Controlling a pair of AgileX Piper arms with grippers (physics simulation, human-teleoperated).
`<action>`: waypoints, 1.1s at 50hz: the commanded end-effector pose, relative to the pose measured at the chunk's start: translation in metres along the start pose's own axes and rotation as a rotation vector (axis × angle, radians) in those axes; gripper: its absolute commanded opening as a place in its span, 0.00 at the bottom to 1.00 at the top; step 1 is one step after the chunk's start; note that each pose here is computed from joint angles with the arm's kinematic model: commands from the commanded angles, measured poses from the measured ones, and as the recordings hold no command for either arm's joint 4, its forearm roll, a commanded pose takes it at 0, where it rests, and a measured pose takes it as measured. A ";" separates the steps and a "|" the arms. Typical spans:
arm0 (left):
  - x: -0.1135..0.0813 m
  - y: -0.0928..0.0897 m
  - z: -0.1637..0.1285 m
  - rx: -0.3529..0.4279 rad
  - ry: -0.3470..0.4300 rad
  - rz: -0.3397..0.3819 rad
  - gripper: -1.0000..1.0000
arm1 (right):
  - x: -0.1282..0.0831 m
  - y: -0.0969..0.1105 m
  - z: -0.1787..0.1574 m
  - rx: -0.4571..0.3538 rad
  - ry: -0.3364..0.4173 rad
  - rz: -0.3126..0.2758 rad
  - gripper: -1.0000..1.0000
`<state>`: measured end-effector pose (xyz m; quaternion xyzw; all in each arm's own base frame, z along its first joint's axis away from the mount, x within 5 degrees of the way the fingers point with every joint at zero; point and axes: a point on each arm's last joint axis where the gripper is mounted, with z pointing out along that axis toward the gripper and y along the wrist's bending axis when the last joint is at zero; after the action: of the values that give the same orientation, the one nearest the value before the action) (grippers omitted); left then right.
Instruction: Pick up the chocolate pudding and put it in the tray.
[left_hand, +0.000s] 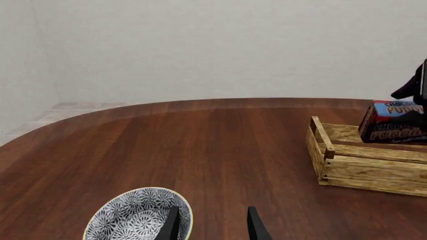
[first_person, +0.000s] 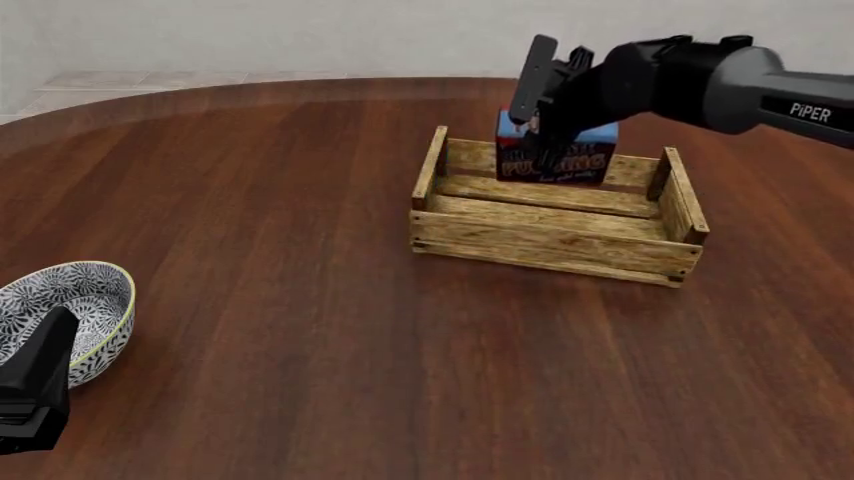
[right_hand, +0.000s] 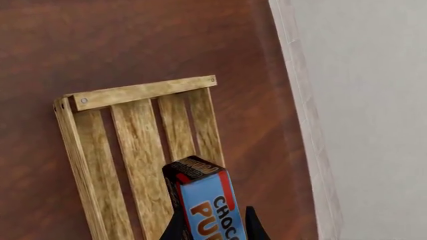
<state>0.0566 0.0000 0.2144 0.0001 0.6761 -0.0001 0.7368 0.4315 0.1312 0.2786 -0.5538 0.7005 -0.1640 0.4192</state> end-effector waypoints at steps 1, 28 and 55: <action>0.000 0.000 0.000 0.000 0.000 0.000 1.00 | 0.001 0.005 0.006 -0.005 0.001 0.027 0.00; 0.000 0.000 0.000 0.000 0.000 0.000 1.00 | 0.006 0.021 0.020 -0.042 0.015 0.047 0.00; 0.000 0.000 0.000 0.000 0.000 0.000 1.00 | 0.004 0.031 0.024 -0.052 0.010 0.052 0.00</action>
<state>0.0566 0.0000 0.2144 0.0001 0.6762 -0.0001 0.7368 0.4308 0.1414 0.2421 -0.5541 0.7156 -0.1422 0.4008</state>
